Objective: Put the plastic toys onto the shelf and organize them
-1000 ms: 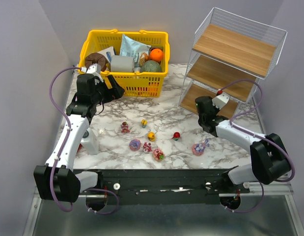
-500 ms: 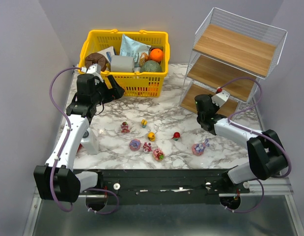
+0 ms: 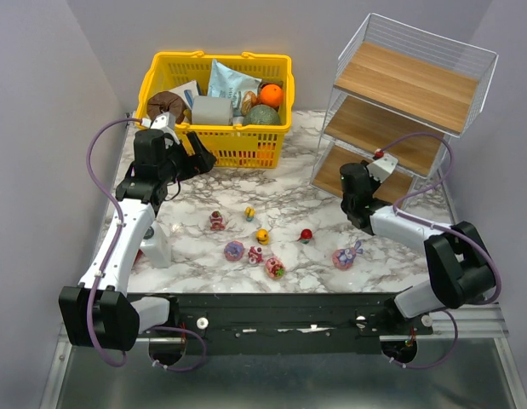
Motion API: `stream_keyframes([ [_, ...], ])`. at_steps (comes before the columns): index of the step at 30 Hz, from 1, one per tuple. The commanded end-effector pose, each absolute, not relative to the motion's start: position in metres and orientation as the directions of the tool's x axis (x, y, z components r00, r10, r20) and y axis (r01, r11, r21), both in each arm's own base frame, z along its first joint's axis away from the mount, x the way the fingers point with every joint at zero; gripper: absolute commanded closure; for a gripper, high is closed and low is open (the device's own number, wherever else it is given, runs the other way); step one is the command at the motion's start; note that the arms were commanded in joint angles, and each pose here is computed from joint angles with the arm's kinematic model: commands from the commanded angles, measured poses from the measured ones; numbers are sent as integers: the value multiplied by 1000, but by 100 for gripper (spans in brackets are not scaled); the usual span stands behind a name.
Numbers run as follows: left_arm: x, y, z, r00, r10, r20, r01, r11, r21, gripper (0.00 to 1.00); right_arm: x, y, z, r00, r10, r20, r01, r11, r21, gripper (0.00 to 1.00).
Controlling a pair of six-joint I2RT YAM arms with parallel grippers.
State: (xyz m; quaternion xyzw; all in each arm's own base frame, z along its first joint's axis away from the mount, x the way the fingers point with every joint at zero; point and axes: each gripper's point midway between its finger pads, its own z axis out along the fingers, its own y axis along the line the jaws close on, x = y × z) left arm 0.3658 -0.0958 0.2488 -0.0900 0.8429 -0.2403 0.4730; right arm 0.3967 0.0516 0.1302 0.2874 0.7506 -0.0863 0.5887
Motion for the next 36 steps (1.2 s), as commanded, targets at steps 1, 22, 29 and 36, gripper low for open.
stream_keyframes([
  [1, 359, -97, 248, -547, -369, -751, 86, 868, -489, 1, 396, 41, 120, -122, 323, -938, 576, 793, 198, 57],
  [22, 356, -97, 250, -543, -366, -756, 95, 868, -488, 1, 394, 35, 109, -141, 334, -932, 657, 735, 164, 50],
  [29, 355, -96, 253, -538, -361, -762, 100, 870, -483, 1, 394, 36, 109, -146, 334, -931, 655, 738, 162, 38],
  [36, 355, -97, 251, -542, -362, -758, 98, 869, -485, 1, 393, 39, 109, -181, 328, -927, 641, 754, 142, 36],
])
